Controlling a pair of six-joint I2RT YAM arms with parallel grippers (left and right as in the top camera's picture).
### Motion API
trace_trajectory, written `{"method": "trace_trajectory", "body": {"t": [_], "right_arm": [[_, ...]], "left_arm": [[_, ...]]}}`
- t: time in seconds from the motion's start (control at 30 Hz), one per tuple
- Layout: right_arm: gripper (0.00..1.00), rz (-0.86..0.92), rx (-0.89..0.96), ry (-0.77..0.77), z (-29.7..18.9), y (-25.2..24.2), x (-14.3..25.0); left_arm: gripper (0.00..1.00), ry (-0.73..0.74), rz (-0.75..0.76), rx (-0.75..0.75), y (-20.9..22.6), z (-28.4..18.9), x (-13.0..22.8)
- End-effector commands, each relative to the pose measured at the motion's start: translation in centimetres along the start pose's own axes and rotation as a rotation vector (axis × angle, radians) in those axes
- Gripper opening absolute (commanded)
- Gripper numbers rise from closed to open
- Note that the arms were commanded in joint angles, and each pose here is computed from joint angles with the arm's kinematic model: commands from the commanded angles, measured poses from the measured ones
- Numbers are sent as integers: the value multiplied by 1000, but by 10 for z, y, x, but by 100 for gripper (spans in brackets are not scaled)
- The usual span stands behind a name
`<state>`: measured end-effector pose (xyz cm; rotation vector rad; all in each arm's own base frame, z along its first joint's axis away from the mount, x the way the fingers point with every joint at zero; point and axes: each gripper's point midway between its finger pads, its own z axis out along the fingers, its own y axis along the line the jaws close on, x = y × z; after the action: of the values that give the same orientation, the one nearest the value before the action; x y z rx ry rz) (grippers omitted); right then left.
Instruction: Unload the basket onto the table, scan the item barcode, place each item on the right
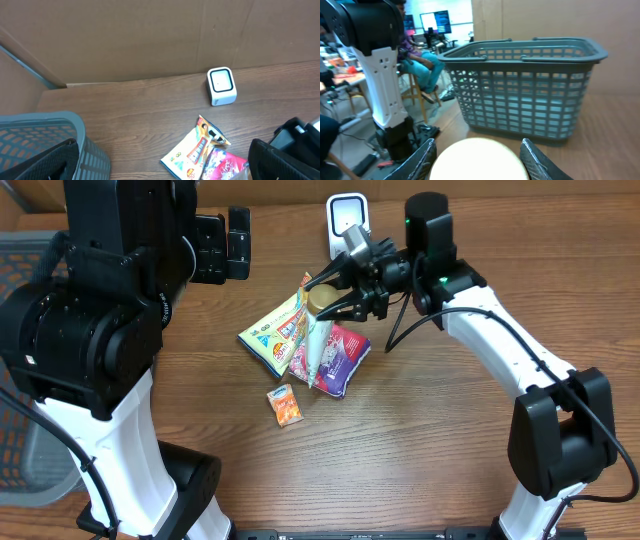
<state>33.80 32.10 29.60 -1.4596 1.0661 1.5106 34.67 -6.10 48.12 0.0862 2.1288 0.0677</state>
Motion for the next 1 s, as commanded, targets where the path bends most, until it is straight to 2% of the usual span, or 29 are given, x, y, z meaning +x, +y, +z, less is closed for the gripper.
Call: {"method": "trace_trajectory", "body": {"t": [0.0,0.27,0.53,0.7,0.77,0.97], "right_arm": [[4,18,-57,-6,10,5,-3],[4,11,-70,-6,16,-11,29],[4,103,-22,-9,-5,-31,58],[13,192,28,-17,-28,-37,62],[23,240,56,-23,-42,-41,63],[25,355,131,-47,-78,-47,70]], "left_arm": [[100,9,-13,3,-1,5,1],[100,9,-13,3,-1,5,1],[100,12,-13,31,-6,5,1],[100,12,-16,33,-6,5,1],[100,12,-16,33,-6,5,1],[100,12,-16,33,-6,5,1]]}}
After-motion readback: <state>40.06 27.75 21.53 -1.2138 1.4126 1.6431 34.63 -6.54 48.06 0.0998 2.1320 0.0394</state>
